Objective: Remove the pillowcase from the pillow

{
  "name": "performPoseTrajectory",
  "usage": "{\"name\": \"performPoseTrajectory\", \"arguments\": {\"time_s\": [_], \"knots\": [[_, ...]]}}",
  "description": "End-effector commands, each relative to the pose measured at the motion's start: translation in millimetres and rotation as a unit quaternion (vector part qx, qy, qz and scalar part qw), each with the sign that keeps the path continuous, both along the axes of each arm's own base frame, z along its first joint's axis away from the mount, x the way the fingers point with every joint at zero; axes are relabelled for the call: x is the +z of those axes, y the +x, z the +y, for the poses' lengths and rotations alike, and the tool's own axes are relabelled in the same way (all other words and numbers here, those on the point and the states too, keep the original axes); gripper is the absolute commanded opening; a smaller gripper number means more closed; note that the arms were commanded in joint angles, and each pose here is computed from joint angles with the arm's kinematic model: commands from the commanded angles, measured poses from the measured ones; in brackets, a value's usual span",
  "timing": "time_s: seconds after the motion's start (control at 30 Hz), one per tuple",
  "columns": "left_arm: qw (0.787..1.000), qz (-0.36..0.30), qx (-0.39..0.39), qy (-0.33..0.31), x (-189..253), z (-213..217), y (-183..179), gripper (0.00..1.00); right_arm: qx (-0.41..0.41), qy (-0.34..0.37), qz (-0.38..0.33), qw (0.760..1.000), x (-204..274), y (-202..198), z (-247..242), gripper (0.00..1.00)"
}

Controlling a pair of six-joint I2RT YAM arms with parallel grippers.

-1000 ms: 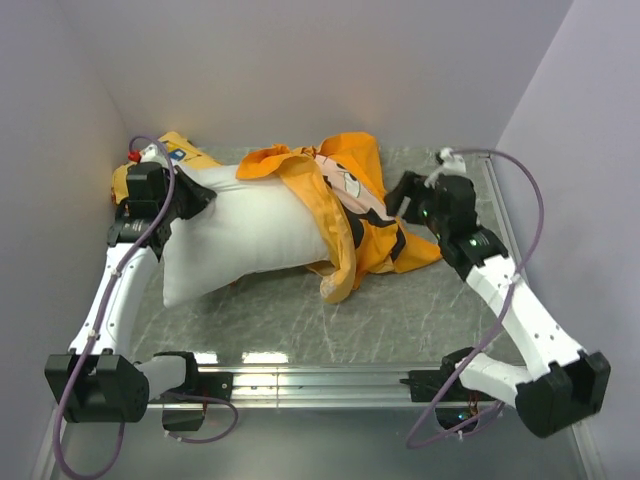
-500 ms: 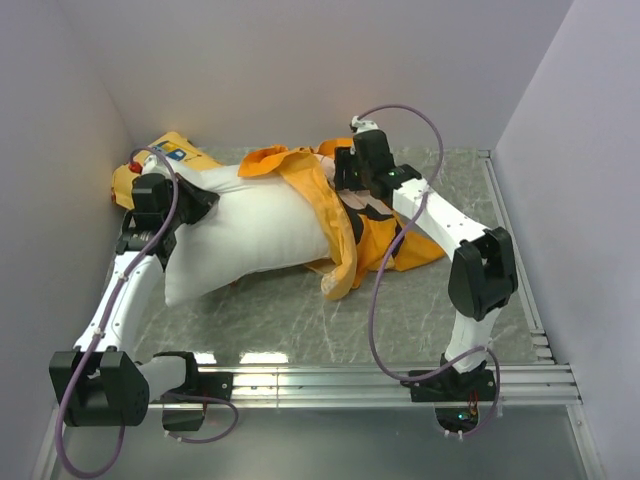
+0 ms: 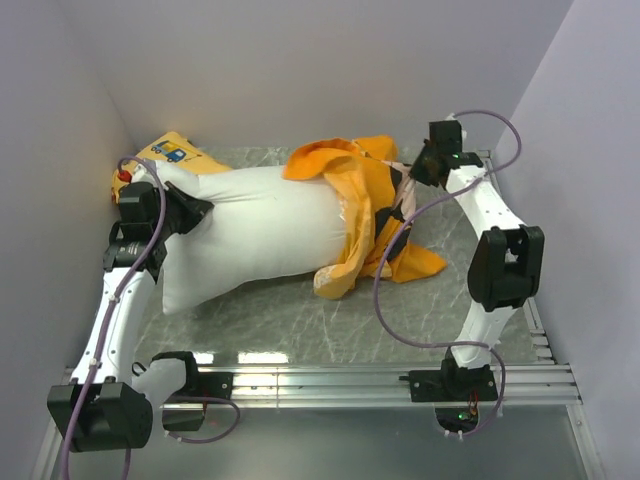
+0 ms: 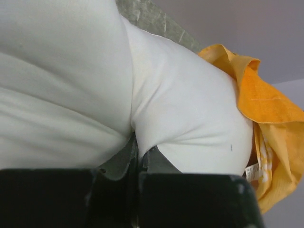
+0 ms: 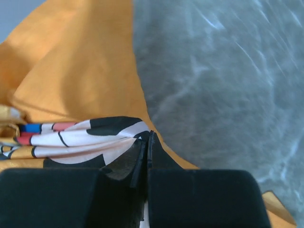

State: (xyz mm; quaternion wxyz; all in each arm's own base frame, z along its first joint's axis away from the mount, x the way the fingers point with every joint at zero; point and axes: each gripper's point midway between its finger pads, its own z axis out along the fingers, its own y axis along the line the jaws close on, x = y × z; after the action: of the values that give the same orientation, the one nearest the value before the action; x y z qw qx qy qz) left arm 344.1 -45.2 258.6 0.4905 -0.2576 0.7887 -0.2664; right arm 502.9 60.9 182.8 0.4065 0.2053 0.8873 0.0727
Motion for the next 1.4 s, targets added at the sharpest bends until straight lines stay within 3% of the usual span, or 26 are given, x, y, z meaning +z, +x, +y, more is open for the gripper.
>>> {"name": "performPoseTrajectory", "arguments": {"time_s": [0.0, 0.1, 0.17, 0.2, 0.27, 0.3, 0.37, 0.4, 0.43, 0.5, 0.53, 0.6, 0.7, 0.83, 0.97, 1.07, 1.13, 1.17, 1.23, 1.27, 1.37], "knots": [[0.994, -0.008, 0.101, 0.038, 9.9, 50.6, 0.3, 0.0, -0.11, -0.008, -0.035, 0.993, 24.7, -7.6, -72.3, 0.0], [0.995, -0.014, 0.089, 0.029, 11.9, 46.2, 5.9, 0.0, -0.05, 0.014, -0.048, 0.997, 32.0, -12.9, -37.5, 0.02], [0.997, -0.012, 0.073, 0.024, 10.2, 41.1, 9.9, 0.0, -0.025, -0.005, -0.06, 0.998, 44.4, -26.5, -19.3, 0.3], [0.997, -0.013, 0.07, 0.023, 11.8, 40.0, 11.3, 0.0, -0.019, -0.019, -0.064, 0.998, 49.2, -33.7, -13.2, 0.55], [0.997, -0.012, 0.069, 0.023, 12.5, 40.0, 13.6, 0.0, 0.002, -0.038, -0.069, 0.997, 48.4, -55.4, 9.9, 0.69], [0.997, -0.013, 0.068, 0.022, 14.6, 39.0, 14.6, 0.01, -0.005, -0.039, -0.103, 0.994, 71.2, -68.1, 10.7, 0.76], [0.997, -0.013, 0.071, 0.024, 16.3, 40.1, 15.4, 0.02, 0.006, -0.023, -0.098, 0.995, 50.6, -95.7, 22.9, 0.78], [0.997, -0.015, 0.071, 0.024, 17.5, 39.9, 16.2, 0.03, 0.007, 0.0, -0.138, 0.99, 71.6, -109.2, 25.5, 0.79], [0.997, -0.016, 0.071, 0.024, 18.0, 39.1, 16.7, 0.04, 0.02, 0.014, -0.118, 0.993, 41.0, -128.9, 36.3, 0.79], [0.997, -0.017, 0.069, 0.024, 19.5, 38.1, 17.7, 0.06, 0.032, 0.049, -0.16, 0.985, 49.9, -153.3, 46.8, 0.8], [0.997, -0.016, 0.068, 0.024, 18.5, 37.4, 18.9, 0.11, 0.034, 0.06, -0.138, 0.988, 18.5, -170.4, 51.8, 0.8], [0.997, -0.019, 0.064, 0.025, 21.6, 35.2, 19.9, 0.16, 0.065, 0.086, -0.152, 0.982, 13.5, -195.1, 74.3, 0.8], [0.997, -0.024, 0.061, 0.031, 26.8, 32.2, 20.0, 0.21, 0.07, 0.085, -0.128, 0.986, -32.8, -225.0, 85.4, 0.8], [0.997, -0.036, 0.06, 0.045, 37.9, 28.5, 19.4, 0.27, 0.082, 0.12, -0.119, 0.982, -58.3, -239.2, 104.2, 0.81], [0.996, -0.039, 0.046, 0.059, 42.2, 20.4, 19.9, 0.31, 0.09, 0.121, -0.11, 0.982, -77.3, -228.2, 120.3, 0.82], [0.996, -0.038, 0.023, 0.078, 46.0, 11.7, 21.9, 0.38, 0.076, 0.098, -0.108, 0.986, -78.7, -212.6, 122.9, 0.76], [0.995, -0.037, 0.02, 0.092, 52.4, 12.1, 23.1, 0.47, 0.064, 0.094, -0.131, 0.985, -66.3, -203.3, 121.5, 0.62], [0.993, -0.047, 0.002, 0.104, 60.2, 1.2, 22.9, 0.5, 0.058, 0.089, -0.14, 0.985, -60.4, -200.2, 119.3, 0.35], [0.992, -0.045, -0.015, 0.118, 62.2, -5.7, 24.7, 0.6, 0.055, 0.082, -0.153, 0.983, -38.6, -192.5, 120.1, 0.05], [0.989, -0.057, -0.029, 0.134, 74.3, -13.5, 25.1, 0.63, 0.059, 0.07, -0.147, 0.985, -32.6, -194.3, 117.7, 0.0], [0.98, -0.069, -0.068, 0.174, 91.5, -39.4, 22.0, 0.71, 0.089, 0.071, -0.193, 0.975, 32.8, -195.6, 124.8, 0.0]]}}
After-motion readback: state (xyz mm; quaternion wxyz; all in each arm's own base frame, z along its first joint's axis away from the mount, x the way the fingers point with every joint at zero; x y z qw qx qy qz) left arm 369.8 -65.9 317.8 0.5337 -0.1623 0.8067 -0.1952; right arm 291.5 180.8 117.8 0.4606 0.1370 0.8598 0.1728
